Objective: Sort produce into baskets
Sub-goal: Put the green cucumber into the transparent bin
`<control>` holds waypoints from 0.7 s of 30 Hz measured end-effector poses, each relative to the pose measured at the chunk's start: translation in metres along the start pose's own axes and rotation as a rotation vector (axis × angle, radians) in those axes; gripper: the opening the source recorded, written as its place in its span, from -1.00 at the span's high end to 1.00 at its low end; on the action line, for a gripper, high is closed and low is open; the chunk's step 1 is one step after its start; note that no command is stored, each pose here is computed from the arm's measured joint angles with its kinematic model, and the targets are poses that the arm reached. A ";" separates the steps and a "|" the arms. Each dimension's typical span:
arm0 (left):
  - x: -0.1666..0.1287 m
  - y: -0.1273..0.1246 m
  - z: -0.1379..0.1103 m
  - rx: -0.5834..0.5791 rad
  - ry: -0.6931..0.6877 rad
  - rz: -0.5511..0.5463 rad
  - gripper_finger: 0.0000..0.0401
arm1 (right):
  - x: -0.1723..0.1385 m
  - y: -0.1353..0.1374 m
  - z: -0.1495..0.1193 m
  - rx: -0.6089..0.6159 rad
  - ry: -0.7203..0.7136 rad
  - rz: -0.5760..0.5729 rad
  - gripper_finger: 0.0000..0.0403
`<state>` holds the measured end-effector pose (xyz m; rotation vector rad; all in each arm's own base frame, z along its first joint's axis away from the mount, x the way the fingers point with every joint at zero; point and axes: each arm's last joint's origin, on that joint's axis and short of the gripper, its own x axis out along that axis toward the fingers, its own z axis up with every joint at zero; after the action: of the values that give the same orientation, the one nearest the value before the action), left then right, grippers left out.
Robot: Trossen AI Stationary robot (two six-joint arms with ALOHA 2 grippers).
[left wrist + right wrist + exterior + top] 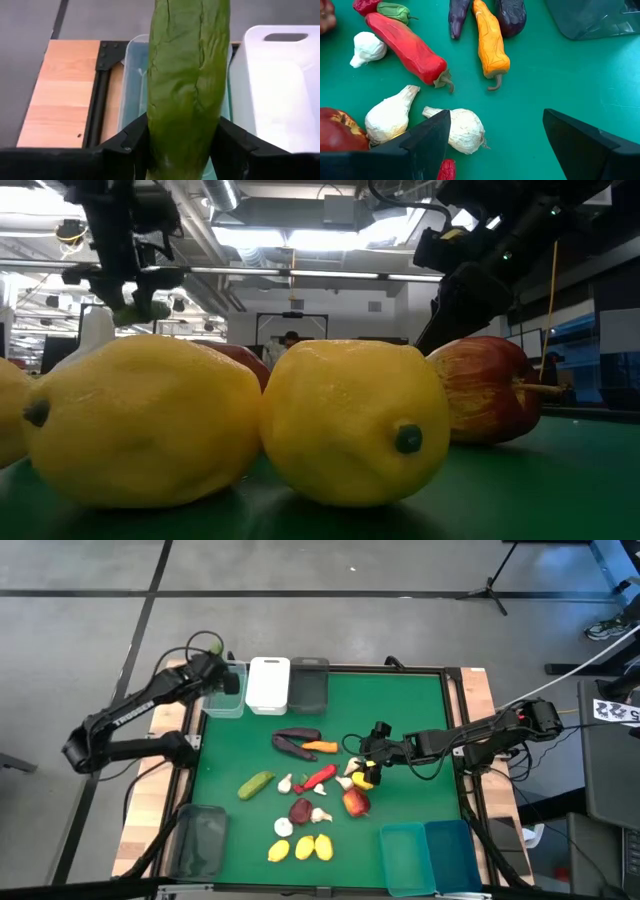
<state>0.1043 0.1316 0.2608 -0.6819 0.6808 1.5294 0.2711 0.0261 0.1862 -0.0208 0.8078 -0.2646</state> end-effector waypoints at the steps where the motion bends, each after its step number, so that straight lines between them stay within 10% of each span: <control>1: 0.004 -0.001 0.002 0.003 0.007 0.002 0.22 | 0.000 0.000 0.000 0.000 0.000 0.000 -0.57; 21: 0.047 -0.013 0.005 0.061 0.187 0.037 0.22 | 0.000 0.000 0.000 -0.001 0.002 0.000 -0.57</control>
<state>0.1146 0.1665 0.2275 -0.7758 0.8818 1.4844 0.2710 0.0261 0.1861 -0.0212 0.8098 -0.2639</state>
